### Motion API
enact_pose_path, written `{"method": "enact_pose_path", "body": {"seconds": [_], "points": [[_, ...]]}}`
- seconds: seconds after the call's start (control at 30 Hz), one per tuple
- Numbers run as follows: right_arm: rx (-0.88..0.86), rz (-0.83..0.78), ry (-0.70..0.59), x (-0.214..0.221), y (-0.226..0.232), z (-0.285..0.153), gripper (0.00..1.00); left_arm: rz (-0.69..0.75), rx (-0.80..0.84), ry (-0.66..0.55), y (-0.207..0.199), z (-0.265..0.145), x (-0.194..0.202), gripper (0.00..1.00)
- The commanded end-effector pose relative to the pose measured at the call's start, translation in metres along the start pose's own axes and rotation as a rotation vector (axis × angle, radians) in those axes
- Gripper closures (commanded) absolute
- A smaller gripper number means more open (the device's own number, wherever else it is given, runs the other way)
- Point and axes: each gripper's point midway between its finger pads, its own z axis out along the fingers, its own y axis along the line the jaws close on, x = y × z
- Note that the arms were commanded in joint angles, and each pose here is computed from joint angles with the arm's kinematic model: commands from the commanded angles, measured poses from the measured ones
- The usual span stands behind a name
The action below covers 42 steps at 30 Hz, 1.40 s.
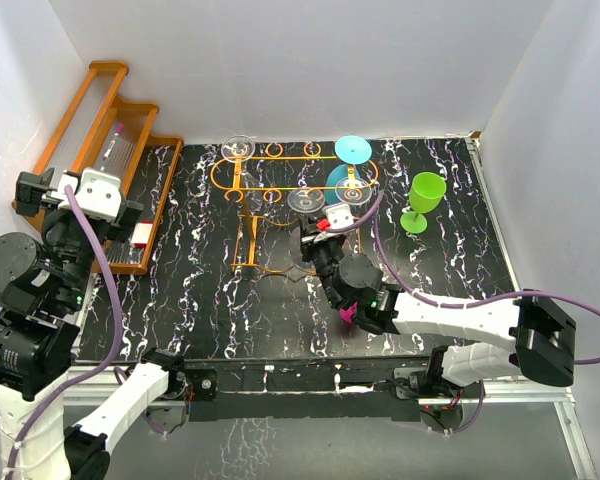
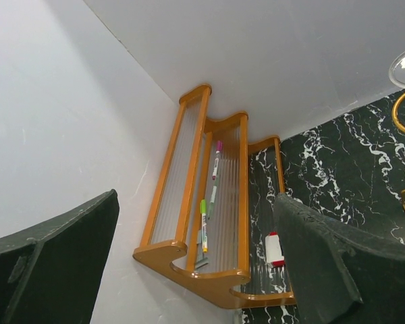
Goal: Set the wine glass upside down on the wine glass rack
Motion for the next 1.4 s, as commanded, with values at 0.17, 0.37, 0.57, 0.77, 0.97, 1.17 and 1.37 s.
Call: {"method": "enact_pose_path", "body": {"seconds": [0.17,0.37,0.57,0.77,0.97,1.17,1.37], "points": [[0.093,0.107,-0.102,-0.051,-0.025,-0.003,0.92,0.002,0.001,-0.001,-0.002,-0.004,0.005,0.04],[0.122,0.082,-0.102,-0.052,-0.032,0.004,0.92,0.013,-0.017,0.000,0.002,-0.005,0.005,0.03],[0.124,0.082,-0.096,-0.049,-0.030,0.009,0.92,0.013,-0.007,0.005,-0.003,-0.006,0.010,0.03],[0.090,0.085,-0.095,-0.049,-0.021,0.013,0.92,0.014,-0.003,0.004,-0.004,-0.007,0.011,0.03],[0.072,0.086,-0.098,-0.047,-0.017,0.014,0.92,0.017,0.010,0.010,-0.009,-0.008,0.016,0.03],[0.082,0.085,-0.080,-0.042,-0.015,0.017,0.92,0.017,0.008,0.009,-0.009,-0.008,0.016,0.03],[0.140,0.080,-0.065,-0.038,-0.017,0.024,0.92,0.017,0.013,0.006,-0.010,-0.009,0.017,0.03]]}}
